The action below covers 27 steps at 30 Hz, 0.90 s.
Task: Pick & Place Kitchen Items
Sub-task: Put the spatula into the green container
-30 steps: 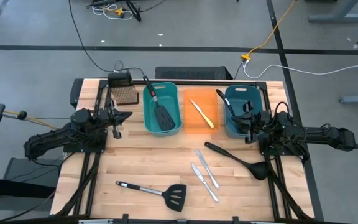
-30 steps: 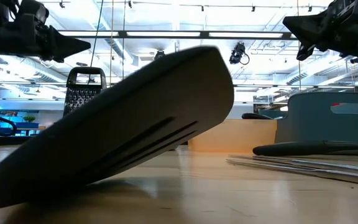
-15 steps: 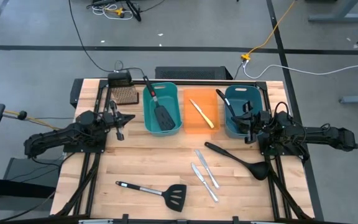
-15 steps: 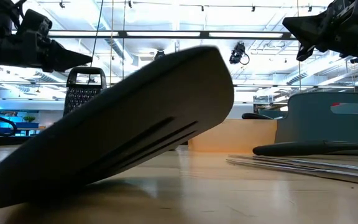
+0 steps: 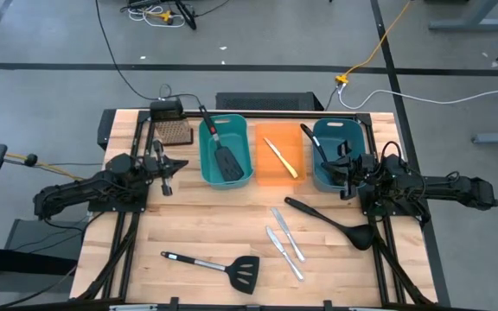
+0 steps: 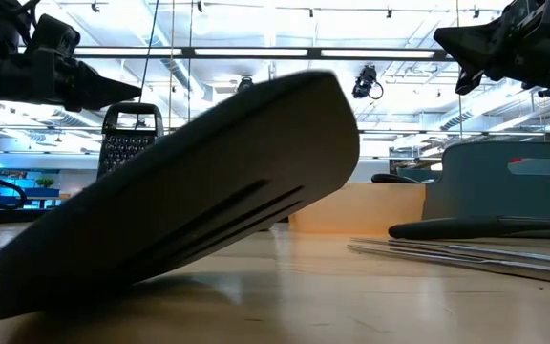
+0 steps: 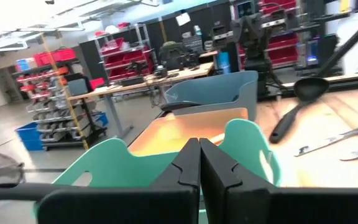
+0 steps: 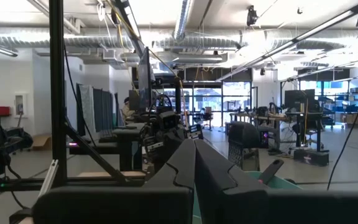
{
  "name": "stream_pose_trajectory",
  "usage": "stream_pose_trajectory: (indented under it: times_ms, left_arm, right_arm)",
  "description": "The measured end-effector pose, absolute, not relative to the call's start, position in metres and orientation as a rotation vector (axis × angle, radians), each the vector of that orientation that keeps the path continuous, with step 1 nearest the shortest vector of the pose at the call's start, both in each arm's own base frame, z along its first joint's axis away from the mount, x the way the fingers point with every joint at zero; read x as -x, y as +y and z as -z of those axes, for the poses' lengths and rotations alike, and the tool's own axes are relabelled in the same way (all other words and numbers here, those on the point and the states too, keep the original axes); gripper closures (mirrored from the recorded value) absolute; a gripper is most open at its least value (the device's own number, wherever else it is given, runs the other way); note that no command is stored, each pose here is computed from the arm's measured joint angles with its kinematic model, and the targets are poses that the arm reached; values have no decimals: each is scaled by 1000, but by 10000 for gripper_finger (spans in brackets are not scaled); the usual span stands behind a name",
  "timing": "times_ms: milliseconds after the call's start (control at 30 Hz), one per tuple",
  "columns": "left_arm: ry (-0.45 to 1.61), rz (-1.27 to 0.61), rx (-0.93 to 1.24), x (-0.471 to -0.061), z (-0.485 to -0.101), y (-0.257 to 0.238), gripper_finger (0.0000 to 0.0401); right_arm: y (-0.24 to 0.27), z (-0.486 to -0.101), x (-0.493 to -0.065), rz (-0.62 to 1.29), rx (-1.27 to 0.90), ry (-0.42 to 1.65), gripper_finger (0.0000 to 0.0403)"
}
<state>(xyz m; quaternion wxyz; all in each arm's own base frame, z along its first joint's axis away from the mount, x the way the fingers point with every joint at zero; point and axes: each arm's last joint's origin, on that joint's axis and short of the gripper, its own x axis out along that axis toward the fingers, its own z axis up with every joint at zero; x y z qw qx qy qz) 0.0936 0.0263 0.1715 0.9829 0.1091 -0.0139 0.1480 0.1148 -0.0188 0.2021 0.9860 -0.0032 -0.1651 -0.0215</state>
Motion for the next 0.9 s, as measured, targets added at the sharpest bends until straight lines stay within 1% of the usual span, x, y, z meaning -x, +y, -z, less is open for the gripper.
stream_pose_trajectory:
  times_ms: [233, 300, 367, 500, 567, 667, 800, 900]
  left_arm:
    - [-40, -185, -231, -94, -172, 23, 396]
    - [-49, -113, -228, -94, -174, 21, 397]
    - [-87, -23, -234, -93, -186, 16, 398]
    - [-184, 19, -242, -89, -219, 7, 398]
    - [-226, 6, -243, -86, -236, 4, 399]
    - [-273, -64, -236, -80, -268, 2, 398]
    - [-152, -115, -213, -83, -301, 0, 395]
    - [-5, -130, -168, -93, -323, -2, 394]
  right_arm:
    - [-19, -202, -115, 43, 6, -331, 397]
    - [-19, -202, -115, 44, 6, -331, 397]
    - [-19, -202, -115, 43, 6, -330, 397]
    - [-19, -202, -115, 43, 6, -330, 397]
    - [-19, -202, -115, 43, 6, -329, 397]
    - [-19, -201, -115, 43, 5, -325, 397]
    - [-19, -201, -115, 43, 5, -324, 397]
    - [-19, -201, -115, 44, 5, -319, 397]
